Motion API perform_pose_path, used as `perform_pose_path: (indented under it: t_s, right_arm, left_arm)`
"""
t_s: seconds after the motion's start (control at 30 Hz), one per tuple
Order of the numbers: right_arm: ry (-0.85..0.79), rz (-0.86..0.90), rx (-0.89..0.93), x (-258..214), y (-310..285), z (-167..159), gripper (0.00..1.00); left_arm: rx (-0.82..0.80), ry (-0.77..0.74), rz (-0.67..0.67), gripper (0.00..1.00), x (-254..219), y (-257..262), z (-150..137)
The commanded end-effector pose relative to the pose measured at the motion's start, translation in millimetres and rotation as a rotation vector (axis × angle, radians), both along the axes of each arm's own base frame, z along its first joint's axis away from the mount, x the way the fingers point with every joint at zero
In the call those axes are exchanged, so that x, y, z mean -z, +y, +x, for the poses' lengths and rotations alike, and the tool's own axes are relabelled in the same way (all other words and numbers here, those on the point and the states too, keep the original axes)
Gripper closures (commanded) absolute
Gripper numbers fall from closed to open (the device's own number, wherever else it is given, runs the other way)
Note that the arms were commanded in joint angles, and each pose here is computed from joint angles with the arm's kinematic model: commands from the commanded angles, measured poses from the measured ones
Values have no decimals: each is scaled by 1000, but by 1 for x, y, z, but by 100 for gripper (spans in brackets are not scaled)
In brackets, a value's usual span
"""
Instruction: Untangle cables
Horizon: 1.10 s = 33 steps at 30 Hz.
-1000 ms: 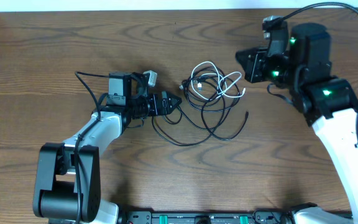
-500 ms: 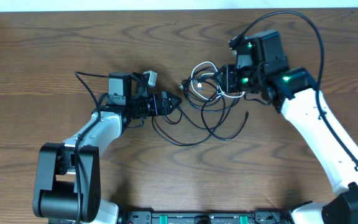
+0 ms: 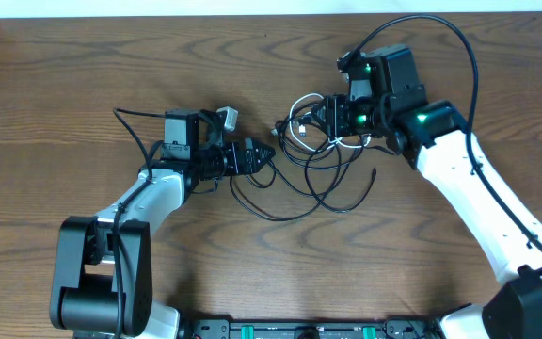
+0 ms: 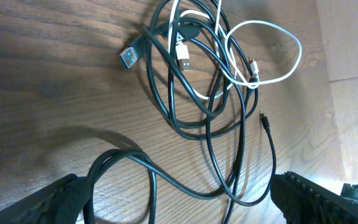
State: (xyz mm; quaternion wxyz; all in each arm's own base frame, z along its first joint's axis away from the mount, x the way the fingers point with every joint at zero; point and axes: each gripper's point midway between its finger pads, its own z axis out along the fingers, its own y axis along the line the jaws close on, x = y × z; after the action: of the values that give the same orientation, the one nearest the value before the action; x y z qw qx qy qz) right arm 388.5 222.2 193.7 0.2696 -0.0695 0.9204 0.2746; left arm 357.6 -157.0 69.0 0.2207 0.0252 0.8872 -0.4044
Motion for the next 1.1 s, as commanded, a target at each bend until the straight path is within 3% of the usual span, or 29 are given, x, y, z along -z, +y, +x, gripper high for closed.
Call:
perform_pose_path:
  t_s: [0.0, 0.13, 0.37, 0.73, 0.83, 0.93, 0.97, 1.07]
  right_arm:
    - [89, -7, 135, 28, 1, 11, 55]
    - [104, 9, 153, 66, 23, 33, 42]
    - [73, 83, 195, 120, 45, 75, 44]
    - [-27, 194, 212, 162, 71, 111, 45]
    - [-72, 233, 214, 162, 77, 120, 58]
    - [-103, 247, 206, 157, 79, 123, 82]
    - [-138, 247, 189, 149, 80, 126, 96]
    - [-196, 242, 161, 130, 81, 129, 99]
  left_arm:
    - [9, -20, 3, 1, -4, 0, 2]
    - [9, -20, 3, 1, -4, 0, 2]
    - [9, -20, 3, 1, -4, 0, 2]
    - [9, -20, 3, 1, -4, 0, 2]
    - [9, -20, 3, 1, -4, 0, 2]
    - [9, -20, 3, 1, -4, 0, 2]
    - [9, -20, 3, 1, -4, 0, 2]
    - [9, -20, 3, 1, -4, 0, 2]
